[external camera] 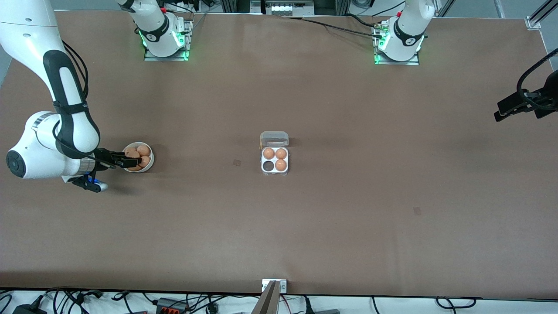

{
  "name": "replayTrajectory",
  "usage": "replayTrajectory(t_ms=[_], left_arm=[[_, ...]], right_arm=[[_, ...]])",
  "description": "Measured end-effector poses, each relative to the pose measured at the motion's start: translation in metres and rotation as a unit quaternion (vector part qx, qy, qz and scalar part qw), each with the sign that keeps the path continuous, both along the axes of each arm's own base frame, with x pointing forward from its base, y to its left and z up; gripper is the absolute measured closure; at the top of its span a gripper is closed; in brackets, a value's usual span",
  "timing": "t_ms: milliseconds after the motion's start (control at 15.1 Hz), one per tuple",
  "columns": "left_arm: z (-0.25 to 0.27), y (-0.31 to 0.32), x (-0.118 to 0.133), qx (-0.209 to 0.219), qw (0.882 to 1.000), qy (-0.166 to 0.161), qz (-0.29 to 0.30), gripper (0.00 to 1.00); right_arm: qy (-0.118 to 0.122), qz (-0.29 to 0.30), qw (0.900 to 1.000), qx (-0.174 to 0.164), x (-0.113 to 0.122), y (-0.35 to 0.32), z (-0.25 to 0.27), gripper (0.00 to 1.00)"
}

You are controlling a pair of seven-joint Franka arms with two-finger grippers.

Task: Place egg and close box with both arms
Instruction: 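Lift the egg and carry it toward the clear egg carton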

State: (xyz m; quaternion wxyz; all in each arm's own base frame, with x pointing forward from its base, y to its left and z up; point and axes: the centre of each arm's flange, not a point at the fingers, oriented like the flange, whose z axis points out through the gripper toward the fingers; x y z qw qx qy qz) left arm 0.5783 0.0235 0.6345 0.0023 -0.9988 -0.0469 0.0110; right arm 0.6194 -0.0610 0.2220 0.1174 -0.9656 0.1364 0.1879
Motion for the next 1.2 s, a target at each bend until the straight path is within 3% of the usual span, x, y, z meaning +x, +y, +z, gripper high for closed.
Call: replayTrajectory(t_ms=[332,797,1063,1196], left_arm=[[-0.002,-0.001,-0.003,-0.001,1.0,0.014,0.0,0.0],[-0.012,-0.011,0.002,-0.001,1.0,0.023,-0.009,0.0],[-0.045,-0.011,0.018,-0.002,0.999,0.049,-0.01,0.0],[-0.064,-0.011,0.027,-0.002,0.998,0.063,-0.01,0.0]], right_arm=[[-0.005,-0.001,1.0,0.0,0.004,0.0,0.003,0.22],[-0.004,-0.001,1.0,0.0,0.004,0.0,0.001,0.37],[-0.003,0.0,1.0,0.001,0.004,0.0,0.0,0.54],[-0.005,0.004,1.0,0.002,0.004,0.0,0.0,0.54]])
